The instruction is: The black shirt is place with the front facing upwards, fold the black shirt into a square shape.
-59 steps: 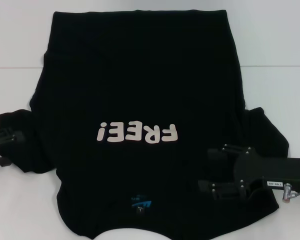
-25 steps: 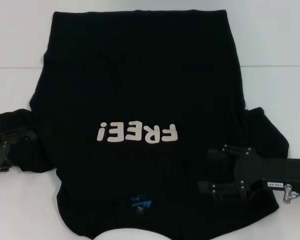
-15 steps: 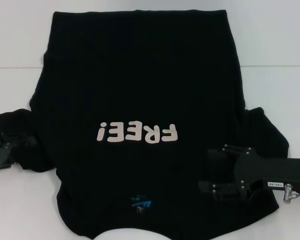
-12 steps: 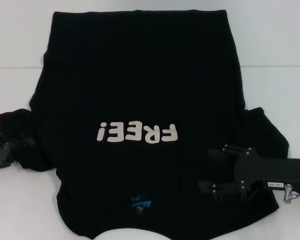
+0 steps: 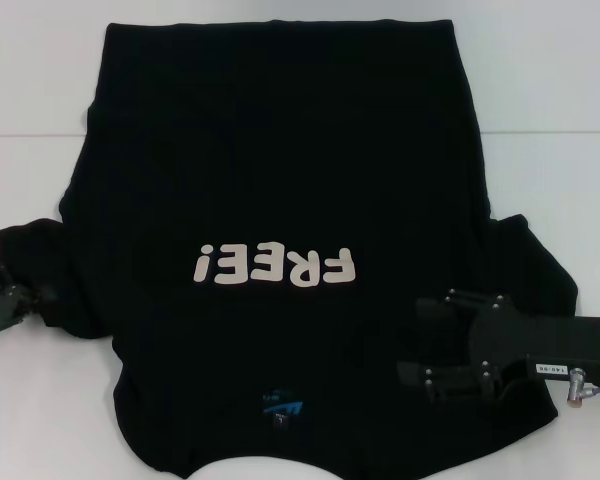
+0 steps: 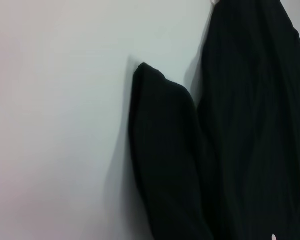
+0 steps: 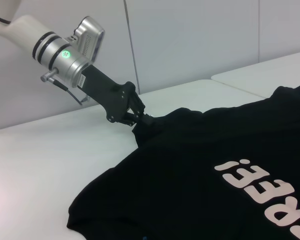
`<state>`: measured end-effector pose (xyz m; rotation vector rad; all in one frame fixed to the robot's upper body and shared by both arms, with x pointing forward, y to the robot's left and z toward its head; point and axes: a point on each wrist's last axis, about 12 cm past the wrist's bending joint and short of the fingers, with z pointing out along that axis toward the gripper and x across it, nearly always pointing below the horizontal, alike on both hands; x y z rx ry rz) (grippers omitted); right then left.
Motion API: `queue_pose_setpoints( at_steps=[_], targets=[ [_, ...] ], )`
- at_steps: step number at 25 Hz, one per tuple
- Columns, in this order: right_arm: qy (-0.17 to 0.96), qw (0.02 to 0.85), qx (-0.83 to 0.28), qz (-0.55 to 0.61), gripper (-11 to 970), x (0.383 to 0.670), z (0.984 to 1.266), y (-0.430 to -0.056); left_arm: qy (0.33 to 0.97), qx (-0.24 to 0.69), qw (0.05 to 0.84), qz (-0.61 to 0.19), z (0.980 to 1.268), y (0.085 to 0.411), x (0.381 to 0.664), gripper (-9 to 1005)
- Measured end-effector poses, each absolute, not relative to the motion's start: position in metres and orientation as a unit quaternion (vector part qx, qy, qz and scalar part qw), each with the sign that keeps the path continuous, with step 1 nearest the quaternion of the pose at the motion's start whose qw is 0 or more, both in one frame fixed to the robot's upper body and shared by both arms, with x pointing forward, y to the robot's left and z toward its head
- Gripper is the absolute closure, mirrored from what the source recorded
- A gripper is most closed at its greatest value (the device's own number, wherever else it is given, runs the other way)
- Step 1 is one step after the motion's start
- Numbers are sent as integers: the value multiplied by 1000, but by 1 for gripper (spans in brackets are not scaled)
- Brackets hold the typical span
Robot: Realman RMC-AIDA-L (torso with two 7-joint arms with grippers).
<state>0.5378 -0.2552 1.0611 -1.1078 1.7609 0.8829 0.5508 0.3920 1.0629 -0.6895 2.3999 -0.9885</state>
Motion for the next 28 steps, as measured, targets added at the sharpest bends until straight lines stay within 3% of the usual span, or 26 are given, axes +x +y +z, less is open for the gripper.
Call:
queue_pose_setpoints(
  at_steps=[6,11,28],
  targets=[
    [704,427,-443,353,17,538,1061,-255,871,-248,233,-355,1064,395,550,951],
    [704,427,-444,353,17,538,1061,-255,872,-243,240,-351,1066,397,551,992],
    [705,428,-440,354,17,539,1063,-255,870,-255,305,-292,1093,439,557,992]
  ],
)
